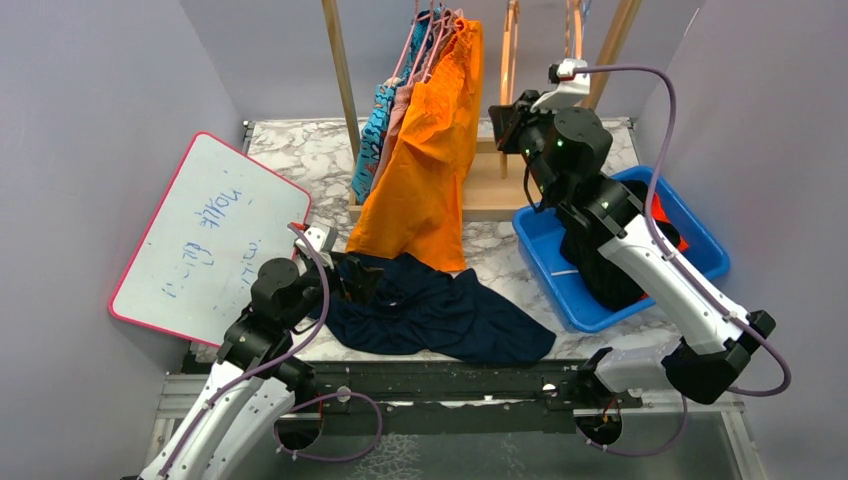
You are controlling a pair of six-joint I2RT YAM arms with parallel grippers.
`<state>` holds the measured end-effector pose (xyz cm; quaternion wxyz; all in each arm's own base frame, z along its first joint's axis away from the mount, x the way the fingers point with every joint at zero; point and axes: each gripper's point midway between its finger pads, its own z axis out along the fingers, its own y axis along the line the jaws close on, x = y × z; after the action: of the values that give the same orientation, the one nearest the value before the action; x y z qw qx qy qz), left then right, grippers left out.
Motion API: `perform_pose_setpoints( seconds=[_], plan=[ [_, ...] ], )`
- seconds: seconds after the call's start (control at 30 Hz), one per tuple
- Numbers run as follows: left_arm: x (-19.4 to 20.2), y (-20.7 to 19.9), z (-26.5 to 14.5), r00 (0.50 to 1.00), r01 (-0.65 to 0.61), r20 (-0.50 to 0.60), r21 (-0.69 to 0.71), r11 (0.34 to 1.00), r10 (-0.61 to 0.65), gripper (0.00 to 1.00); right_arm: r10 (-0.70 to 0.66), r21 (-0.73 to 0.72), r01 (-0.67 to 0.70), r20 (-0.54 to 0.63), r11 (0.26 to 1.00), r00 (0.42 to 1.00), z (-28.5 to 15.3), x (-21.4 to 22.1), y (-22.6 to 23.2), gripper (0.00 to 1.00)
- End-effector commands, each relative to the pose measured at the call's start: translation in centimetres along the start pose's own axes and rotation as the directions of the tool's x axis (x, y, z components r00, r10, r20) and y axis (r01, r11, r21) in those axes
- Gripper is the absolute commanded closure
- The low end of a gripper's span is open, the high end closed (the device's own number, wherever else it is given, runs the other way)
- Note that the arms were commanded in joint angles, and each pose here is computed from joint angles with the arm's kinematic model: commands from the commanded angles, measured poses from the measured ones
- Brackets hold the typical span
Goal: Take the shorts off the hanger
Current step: Place the hanger on the clothes rod.
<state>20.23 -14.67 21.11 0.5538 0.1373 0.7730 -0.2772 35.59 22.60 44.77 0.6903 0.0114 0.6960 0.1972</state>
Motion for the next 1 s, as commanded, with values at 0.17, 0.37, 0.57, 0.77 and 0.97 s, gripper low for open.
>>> perform_pose_setpoints(
  seconds=[0.17, 0.37, 0.57, 0.77, 0.97],
  plan=[
    [-0.1, 0.6, 0.2, 1.000, -0.007, -0.002, -0.030, 1.000, 0.007, 0.01, 0.015, -0.014, -0.014, 0.110, 1.000, 0.994, 1.8, -5.5, -0.8, 0.99],
    [0.2, 0.7, 0.4, 1.000, -0.004, -0.015, -0.034, 0.999, 0.004, 0.01, 0.037, 0.001, -0.038, 0.112, 0.999, 0.993, 3.2, -6.6, -2.1, 0.99],
    [0.3, 0.8, 0.4, 1.000, -0.003, -0.022, -0.041, 0.999, 0.002, 0.01, 0.057, -0.025, -0.057, -0.004, 0.998, 0.998, 5.8, -4.2, -2.8, 0.99],
    [0.3, 1.2, 0.3, 1.000, 0.002, -0.018, -0.061, 0.998, -0.003, 0.01, 0.091, -0.010, -0.093, -0.112, 0.996, 0.989, 6.9, -1.2, -4.1, 0.99],
    [0.4, 1.2, 0.4, 1.000, 0.002, -0.023, -0.064, 0.998, -0.003, 0.01, 0.109, -0.006, -0.110, -0.080, 0.994, 0.991, 5.9, -1.7, -4.9, 0.82]
  ],
)
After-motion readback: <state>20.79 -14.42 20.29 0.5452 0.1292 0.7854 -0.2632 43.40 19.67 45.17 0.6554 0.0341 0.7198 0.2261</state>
